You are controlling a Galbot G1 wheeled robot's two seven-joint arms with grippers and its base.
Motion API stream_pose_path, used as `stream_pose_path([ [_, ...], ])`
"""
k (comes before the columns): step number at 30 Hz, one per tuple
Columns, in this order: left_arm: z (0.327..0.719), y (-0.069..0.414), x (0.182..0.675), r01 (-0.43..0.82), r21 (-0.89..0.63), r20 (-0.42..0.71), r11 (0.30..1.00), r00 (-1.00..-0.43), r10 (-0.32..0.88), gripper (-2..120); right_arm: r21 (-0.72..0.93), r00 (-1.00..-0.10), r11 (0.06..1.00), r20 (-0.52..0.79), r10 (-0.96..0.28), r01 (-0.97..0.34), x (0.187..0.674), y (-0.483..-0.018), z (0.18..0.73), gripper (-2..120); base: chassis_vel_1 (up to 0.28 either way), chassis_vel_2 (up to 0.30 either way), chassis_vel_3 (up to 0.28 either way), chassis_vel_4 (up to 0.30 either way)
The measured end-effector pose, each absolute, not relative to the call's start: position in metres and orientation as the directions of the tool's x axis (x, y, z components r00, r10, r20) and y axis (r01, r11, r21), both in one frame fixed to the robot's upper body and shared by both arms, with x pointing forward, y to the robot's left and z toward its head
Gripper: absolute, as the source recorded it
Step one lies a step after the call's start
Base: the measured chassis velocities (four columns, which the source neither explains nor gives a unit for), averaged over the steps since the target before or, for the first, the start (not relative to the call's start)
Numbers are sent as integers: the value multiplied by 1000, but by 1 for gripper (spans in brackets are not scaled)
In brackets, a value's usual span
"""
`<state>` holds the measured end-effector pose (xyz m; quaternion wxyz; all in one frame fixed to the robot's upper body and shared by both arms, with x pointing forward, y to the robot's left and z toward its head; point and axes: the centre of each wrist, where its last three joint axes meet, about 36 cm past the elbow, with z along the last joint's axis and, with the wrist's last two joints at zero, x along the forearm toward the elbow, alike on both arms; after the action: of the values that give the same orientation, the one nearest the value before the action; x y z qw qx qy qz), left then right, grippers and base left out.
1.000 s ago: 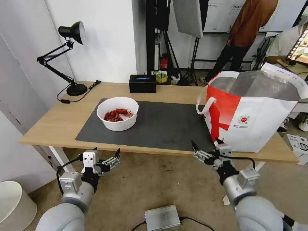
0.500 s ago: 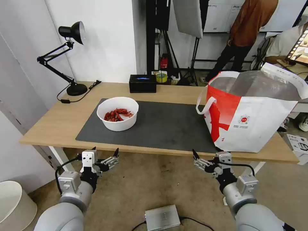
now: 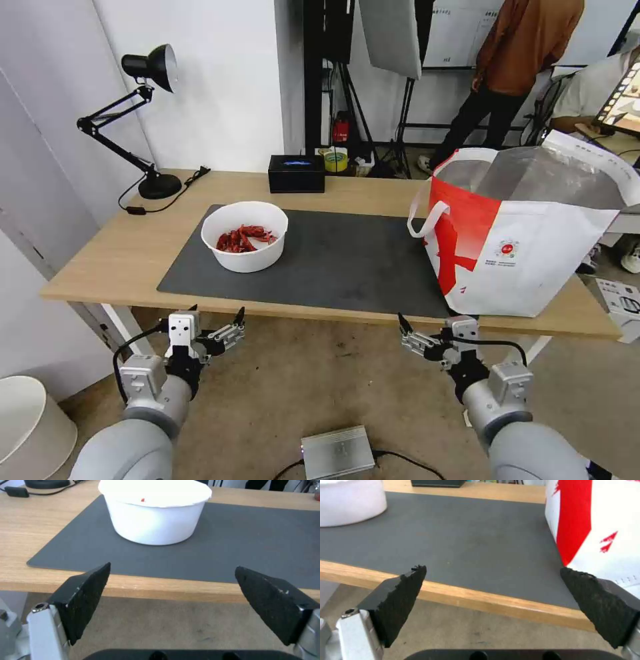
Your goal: Pick up the trash from the table and place it into the takeout bag.
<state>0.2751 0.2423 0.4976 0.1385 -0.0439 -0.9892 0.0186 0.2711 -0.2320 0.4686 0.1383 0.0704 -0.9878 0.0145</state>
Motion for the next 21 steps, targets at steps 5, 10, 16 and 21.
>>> stream_pose_path([
  [5, 497, 242, 276, 83, -48, 272, 995, -958, 93, 100, -36, -952, 990, 283, -119, -134, 268, -231, 463, 100, 0, 0, 0, 0],
  [10, 496, 242, 279, 86, -49, 271, 995, -958, 96, 100, -40, -952, 990, 284, -117, -134, 268, -231, 463, 100, 0, 0, 0, 0],
  [16, 504, 246, 289, 60, -70, 263, 996, -962, 77, 100, -41, -952, 990, 284, -117, -133, 268, -231, 463, 100, 0, 0, 0, 0],
  [21, 518, 259, 304, 39, -99, 257, 994, -964, 63, 100, -41, -952, 990, 284, -117, -133, 268, -231, 463, 100, 0, 0, 0, 0],
])
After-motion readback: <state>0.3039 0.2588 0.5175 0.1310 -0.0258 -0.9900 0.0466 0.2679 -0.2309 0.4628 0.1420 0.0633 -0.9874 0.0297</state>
